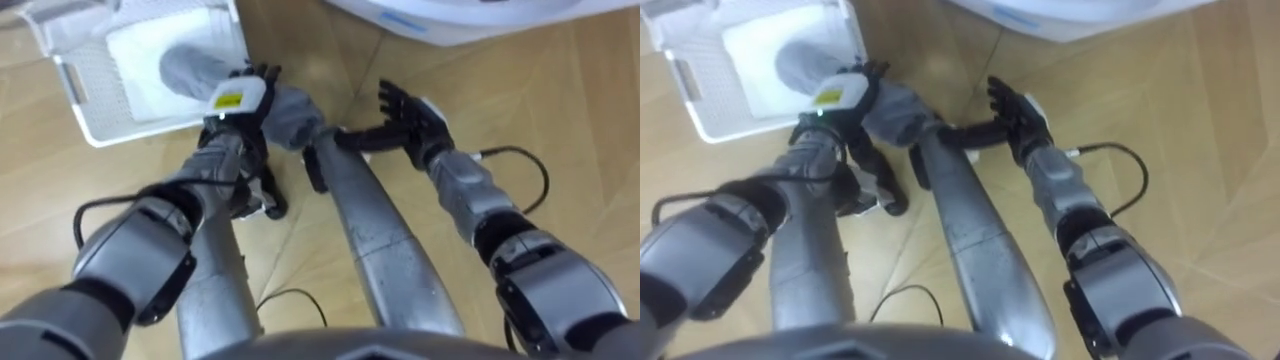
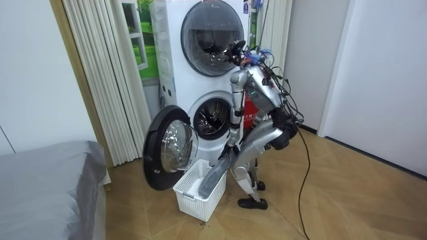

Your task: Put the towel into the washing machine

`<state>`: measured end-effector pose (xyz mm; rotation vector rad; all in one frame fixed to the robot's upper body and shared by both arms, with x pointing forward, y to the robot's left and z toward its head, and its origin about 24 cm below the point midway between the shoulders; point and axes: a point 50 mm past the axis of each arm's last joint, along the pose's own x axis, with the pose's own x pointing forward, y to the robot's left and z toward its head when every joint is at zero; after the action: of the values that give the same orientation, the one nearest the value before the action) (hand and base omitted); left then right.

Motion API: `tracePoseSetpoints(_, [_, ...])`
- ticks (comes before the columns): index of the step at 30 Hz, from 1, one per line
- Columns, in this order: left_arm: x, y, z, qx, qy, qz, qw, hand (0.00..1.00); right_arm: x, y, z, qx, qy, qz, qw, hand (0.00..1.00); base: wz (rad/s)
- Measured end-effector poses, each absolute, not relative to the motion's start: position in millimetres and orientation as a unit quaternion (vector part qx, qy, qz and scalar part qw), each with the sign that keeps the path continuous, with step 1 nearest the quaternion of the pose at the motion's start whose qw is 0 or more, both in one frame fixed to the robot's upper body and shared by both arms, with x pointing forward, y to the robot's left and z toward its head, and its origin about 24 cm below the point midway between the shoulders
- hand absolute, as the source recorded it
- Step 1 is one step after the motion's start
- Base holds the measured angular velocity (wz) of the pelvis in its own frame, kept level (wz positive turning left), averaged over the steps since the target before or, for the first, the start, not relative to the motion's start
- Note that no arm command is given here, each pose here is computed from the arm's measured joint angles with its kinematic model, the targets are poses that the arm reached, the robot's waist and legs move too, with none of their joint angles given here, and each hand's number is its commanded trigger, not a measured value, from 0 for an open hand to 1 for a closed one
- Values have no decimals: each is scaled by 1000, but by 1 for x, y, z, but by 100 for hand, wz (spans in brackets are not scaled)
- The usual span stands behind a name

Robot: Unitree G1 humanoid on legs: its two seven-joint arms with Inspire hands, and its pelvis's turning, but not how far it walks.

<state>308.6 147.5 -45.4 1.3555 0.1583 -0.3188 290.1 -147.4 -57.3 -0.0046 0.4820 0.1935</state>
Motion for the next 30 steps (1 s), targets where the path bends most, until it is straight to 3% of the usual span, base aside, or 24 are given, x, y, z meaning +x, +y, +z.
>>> tracePoseSetpoints(6, [312, 163, -40, 659, 62, -147, 735, 0, 292, -145, -56, 4, 237, 99, 966, 0, -9])
tracePoseSetpoints(7, [312, 165, -40, 662, 62, -148, 732, 47, 292, -145, -56, 5, 237, 99, 966, 0, -14])
tracePoseSetpoints(8, [312, 166, -40, 667, 60, -150, 727, 84, 292, -146, -56, 3, 238, 98, 966, 0, -9])
tracePoseSetpoints(9, [313, 166, -40, 668, 59, -152, 726, 100, 292, -147, -56, 2, 238, 97, 966, 0, -4])
tracePoseSetpoints(30, [322, 170, -30, 693, 51, -165, 700, 100, 298, -146, -50, 5, 228, 111, 967, 0, -1])
